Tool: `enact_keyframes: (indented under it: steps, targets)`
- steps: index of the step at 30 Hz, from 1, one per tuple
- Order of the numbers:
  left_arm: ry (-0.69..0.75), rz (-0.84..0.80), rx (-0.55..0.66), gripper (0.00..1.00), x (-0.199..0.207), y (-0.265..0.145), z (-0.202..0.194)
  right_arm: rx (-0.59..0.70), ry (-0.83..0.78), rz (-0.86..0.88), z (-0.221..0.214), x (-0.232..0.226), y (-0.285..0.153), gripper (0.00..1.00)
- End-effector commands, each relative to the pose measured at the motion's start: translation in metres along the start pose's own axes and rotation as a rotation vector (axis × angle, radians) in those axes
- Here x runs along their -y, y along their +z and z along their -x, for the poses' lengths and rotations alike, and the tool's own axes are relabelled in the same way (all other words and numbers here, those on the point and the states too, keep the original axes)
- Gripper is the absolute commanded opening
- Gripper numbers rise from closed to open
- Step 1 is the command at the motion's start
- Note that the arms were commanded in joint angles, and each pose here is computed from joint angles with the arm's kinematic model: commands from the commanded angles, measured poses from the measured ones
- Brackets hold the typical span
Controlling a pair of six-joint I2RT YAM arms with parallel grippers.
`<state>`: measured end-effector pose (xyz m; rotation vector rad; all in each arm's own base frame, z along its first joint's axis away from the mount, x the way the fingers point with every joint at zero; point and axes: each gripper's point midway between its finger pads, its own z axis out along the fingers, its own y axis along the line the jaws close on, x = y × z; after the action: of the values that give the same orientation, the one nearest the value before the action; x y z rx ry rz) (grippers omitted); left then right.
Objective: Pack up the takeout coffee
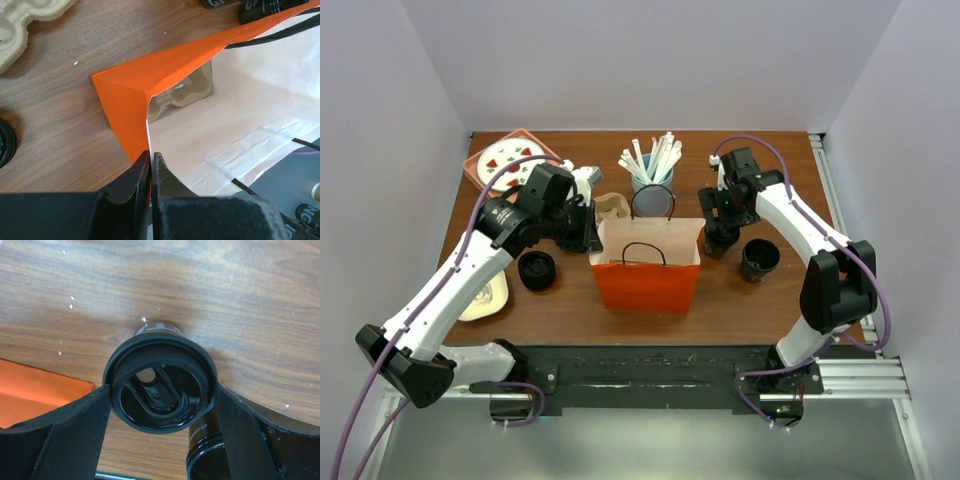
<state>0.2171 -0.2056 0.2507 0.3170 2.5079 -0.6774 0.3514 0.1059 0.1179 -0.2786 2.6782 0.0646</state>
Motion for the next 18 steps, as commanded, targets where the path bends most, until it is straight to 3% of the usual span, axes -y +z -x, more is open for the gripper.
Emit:
enact_keyframes:
  steps: [1, 9, 16, 18]
  targets:
    - [-0.006, -0.037, 0.039, 0.09, 0.01, -0.007, 0.014, 0.032, -0.017, -0.022, 0.003, 0.001, -0.002, 0.84]
    - [-0.013, -0.031, 0.045, 0.22, 0.011, -0.011, 0.016, 0.028, -0.009, -0.054, 0.001, 0.006, -0.001, 0.75]
    - [-0.041, 0.06, 0.069, 0.53, 0.0, -0.019, 0.024, 0.044, 0.009, -0.054, 0.003, 0.003, -0.008, 0.65]
    - [-0.05, 0.119, 0.088, 0.57, -0.009, -0.023, 0.027, 0.041, 0.013, -0.054, 0.002, 0.003, -0.011, 0.63]
